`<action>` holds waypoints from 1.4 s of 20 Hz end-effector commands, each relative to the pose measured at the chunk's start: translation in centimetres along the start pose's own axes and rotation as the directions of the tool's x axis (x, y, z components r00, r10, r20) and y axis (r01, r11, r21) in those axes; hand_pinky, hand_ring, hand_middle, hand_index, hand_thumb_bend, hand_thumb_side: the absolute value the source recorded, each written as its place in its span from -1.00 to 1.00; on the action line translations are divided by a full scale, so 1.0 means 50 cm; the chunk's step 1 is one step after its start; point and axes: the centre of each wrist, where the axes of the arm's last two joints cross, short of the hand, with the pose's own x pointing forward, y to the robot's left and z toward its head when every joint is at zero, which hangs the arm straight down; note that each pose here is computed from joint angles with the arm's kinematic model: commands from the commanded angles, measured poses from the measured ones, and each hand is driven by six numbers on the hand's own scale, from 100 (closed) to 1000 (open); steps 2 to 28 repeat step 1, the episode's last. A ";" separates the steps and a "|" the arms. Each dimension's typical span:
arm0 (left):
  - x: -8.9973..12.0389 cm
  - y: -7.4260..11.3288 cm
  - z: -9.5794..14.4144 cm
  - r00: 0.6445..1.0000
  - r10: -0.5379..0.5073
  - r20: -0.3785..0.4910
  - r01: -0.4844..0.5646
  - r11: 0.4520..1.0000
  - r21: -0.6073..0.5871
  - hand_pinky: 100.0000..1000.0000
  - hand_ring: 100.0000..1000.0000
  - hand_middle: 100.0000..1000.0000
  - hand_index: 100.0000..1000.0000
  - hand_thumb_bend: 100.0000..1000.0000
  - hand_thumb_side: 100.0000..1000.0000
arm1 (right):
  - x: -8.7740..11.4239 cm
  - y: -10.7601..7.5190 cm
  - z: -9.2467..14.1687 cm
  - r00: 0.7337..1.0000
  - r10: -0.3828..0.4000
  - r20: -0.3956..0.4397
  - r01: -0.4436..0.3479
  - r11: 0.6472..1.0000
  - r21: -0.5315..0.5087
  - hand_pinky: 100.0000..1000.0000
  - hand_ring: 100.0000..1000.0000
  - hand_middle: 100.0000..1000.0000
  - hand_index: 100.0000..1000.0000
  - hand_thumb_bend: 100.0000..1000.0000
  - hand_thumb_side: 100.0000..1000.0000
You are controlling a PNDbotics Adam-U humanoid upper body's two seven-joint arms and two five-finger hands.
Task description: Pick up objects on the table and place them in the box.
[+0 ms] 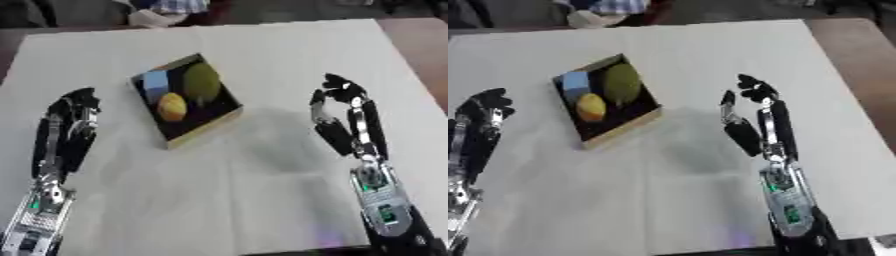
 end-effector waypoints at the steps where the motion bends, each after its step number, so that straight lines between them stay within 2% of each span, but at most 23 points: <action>1: 0.007 0.005 -0.007 1.000 0.006 0.022 -0.006 1.000 0.008 0.39 0.19 0.15 0.53 -0.92 0.55 | 0.012 -0.023 -0.011 0.999 -0.040 0.025 0.041 0.999 -0.010 0.52 0.41 0.39 0.69 -1.00 0.32; 28: 0.007 0.005 -0.007 1.000 0.006 0.022 -0.006 1.000 0.008 0.39 0.19 0.15 0.53 -0.92 0.55 | 0.012 -0.023 -0.011 0.999 -0.040 0.025 0.041 0.999 -0.010 0.52 0.41 0.39 0.69 -1.00 0.32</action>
